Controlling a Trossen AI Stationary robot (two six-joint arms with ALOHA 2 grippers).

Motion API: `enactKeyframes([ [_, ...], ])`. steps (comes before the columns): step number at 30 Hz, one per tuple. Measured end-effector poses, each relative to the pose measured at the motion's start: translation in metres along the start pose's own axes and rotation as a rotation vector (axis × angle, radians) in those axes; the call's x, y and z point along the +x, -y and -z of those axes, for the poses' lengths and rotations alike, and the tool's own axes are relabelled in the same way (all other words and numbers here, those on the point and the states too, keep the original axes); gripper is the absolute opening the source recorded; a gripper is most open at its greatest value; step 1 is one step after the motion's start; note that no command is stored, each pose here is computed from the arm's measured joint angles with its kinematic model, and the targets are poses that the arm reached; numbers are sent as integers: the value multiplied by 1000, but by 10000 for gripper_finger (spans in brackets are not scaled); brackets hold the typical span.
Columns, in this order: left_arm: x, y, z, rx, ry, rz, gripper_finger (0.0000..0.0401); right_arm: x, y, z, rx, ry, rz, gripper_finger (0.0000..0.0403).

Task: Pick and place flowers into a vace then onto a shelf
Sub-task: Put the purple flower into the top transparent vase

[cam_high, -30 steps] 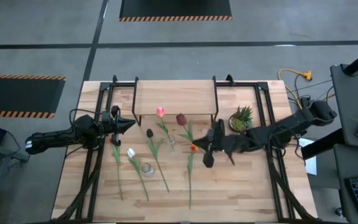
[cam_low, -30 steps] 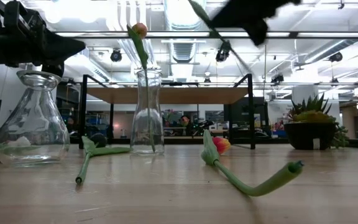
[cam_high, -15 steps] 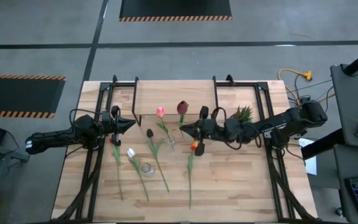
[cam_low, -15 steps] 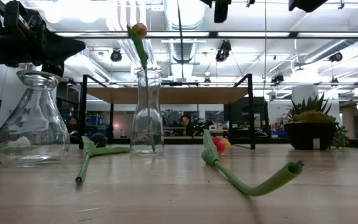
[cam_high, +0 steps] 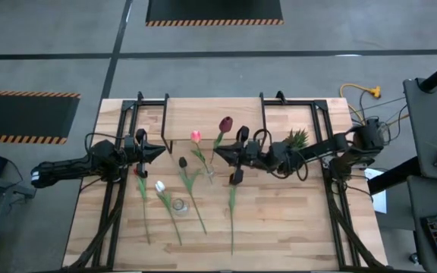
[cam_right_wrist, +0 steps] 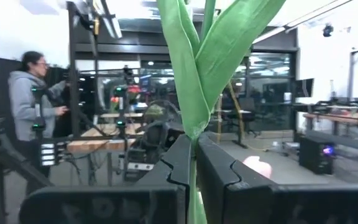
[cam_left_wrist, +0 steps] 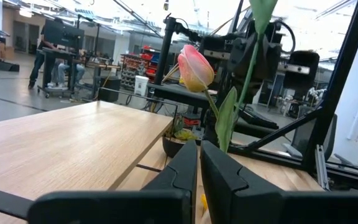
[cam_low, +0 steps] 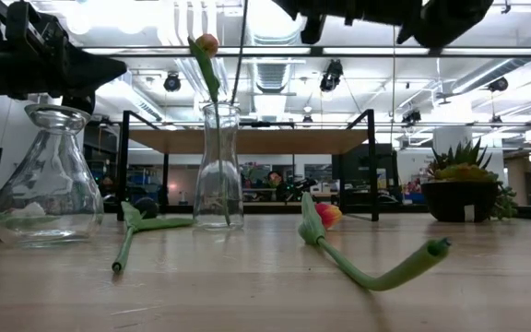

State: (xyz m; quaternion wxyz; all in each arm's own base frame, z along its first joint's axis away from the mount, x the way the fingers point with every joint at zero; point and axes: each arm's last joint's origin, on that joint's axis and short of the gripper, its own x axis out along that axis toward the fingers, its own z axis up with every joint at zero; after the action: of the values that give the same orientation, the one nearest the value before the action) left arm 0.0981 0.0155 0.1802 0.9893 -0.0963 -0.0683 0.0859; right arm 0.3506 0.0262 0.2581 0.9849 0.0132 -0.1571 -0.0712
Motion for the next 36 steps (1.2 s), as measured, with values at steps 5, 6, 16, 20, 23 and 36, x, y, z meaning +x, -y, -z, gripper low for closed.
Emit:
enactKeyframes([
  [5, 0, 0, 0, 0, 0, 0, 4, 2, 1, 17, 14, -34, 2, 9],
  [6, 0, 0, 0, 0, 0, 0, 4, 2, 1, 20, 12, -42, 2, 9],
  [16, 0, 0, 0, 0, 0, 0, 4, 2, 1, 18, 20, -38, -4, 9],
  [20, 0, 0, 0, 0, 0, 0, 4, 2, 1, 25, 29, -106, -3, 9],
  [23, 0, 0, 0, 0, 0, 0, 4, 1, 1, 29, 34, -151, -1, 9],
  [36, 0, 0, 0, 0, 0, 0, 4, -1, -1, 51, -17, -284, -24, 9],
])
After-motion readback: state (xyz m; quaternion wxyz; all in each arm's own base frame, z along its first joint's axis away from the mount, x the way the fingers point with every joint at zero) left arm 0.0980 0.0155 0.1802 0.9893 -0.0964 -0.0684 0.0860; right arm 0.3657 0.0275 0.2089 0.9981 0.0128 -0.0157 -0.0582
